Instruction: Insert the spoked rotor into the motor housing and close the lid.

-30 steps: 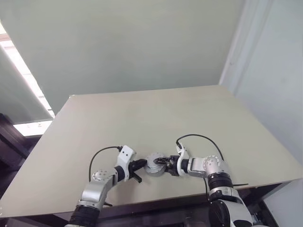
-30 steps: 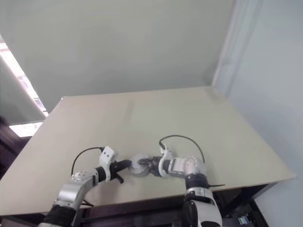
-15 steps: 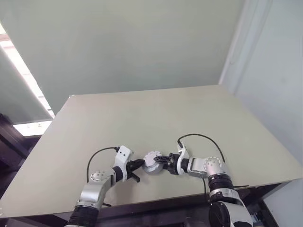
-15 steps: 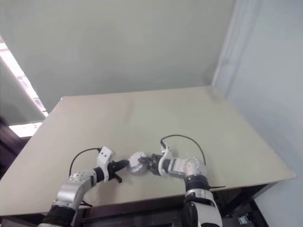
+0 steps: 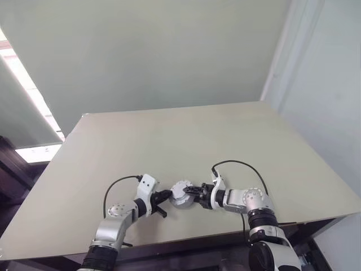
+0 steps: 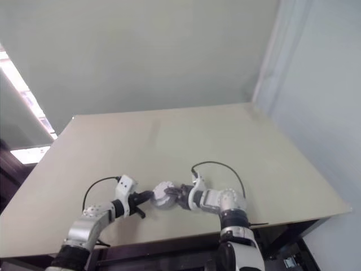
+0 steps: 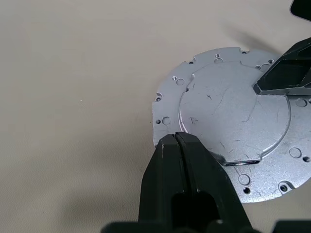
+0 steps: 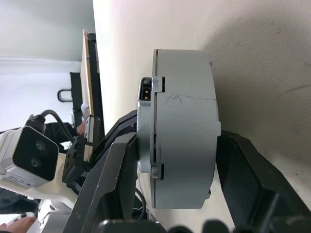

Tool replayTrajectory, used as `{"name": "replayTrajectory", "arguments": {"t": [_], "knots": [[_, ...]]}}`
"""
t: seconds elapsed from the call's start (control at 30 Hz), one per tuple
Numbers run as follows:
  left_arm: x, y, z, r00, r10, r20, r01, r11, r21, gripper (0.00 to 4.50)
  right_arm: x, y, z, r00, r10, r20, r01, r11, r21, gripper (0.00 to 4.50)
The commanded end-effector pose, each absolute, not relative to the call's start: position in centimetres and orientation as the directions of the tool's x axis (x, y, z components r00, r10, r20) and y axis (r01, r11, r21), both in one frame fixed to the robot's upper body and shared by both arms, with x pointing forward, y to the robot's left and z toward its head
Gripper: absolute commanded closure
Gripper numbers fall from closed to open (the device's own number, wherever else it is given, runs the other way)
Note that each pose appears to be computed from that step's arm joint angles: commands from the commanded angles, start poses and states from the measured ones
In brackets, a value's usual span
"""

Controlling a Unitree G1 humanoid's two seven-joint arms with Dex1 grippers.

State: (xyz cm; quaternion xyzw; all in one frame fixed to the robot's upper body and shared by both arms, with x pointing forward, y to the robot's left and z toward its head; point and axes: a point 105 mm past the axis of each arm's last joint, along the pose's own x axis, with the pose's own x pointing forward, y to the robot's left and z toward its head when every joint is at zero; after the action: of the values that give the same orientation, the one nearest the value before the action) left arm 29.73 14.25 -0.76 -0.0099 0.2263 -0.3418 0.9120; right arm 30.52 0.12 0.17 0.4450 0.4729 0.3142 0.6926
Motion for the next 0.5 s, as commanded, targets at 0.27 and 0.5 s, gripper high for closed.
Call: {"name": "replayTrajectory", "arguments": {"t": [0.27,0.5], "knots": [[28.7,12.8,-0.7,0.565,-0.712,-0.418,0.646,0.696,-0.312,3.94,29.6,3.4,1.7,0.293,0.906,-0.306,-0.062,0.337,0.939,2.34],[29.3,14.8,0.3,0.620,-0.679,-0.393,0.569,0.734,-0.372,1.57,29.4,3.4,1.5,0.291,0.906,-0.307,-0.053,0.336,0.940,2.34]]}}
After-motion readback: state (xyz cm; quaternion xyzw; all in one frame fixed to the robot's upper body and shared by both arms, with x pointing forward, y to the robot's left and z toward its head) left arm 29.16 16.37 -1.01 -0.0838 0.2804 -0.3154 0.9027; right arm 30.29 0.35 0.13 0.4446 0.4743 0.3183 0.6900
